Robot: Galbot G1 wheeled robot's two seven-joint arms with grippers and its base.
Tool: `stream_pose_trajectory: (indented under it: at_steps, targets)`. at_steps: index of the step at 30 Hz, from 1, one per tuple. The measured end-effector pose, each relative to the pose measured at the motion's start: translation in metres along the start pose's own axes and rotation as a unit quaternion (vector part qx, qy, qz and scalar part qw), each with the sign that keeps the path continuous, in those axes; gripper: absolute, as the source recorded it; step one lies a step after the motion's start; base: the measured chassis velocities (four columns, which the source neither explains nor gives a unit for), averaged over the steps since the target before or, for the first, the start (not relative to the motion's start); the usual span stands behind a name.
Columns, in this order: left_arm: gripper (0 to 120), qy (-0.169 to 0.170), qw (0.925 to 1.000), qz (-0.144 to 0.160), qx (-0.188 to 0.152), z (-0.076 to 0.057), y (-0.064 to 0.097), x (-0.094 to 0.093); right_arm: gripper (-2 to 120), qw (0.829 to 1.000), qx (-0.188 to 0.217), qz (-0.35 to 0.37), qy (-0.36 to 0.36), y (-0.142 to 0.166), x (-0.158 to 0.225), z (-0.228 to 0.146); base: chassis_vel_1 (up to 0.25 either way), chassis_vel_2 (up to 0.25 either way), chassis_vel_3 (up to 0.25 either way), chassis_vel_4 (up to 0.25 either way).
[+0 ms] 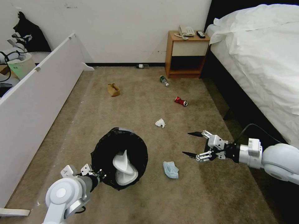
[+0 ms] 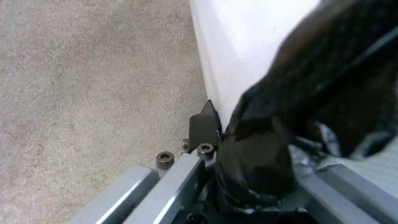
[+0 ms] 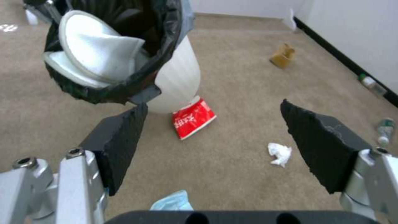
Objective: Pick up the trash bin and place the garbage on the floor into it.
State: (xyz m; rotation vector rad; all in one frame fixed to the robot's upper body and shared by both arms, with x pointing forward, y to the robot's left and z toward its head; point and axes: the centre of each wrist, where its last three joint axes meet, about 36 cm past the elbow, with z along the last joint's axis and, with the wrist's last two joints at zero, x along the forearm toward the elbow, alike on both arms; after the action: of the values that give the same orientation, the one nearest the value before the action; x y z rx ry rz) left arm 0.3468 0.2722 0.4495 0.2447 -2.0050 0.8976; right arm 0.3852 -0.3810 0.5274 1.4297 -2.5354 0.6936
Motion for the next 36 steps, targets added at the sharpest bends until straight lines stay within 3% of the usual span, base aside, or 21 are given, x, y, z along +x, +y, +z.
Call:
stream_pose_trajectory:
  at_steps: [10, 28, 36]
  targets:
    - [0, -0.026, 0.9993, -0.009, -0.024, 0.003, 0.002, 0.000, 85, 1.000, -0.008, 0.023, 0.003, 0.010, 0.015, 0.002, 0.000, 0.000, 0.000, 0.000]
    - [0, -0.028, 0.9990, 0.001, -0.035, 0.011, -0.008, 0.003, 92, 1.000, -0.003, 0.029, -0.002, 0.015, 0.012, -0.007, 0.000, 0.000, 0.000, 0.000]
    - [0, -0.032, 0.9988, 0.004, -0.037, 0.008, -0.010, 0.005, 93, 1.000, -0.003, 0.025, -0.002, 0.013, 0.010, -0.008, 0.000, 0.000, 0.000, 0.000]
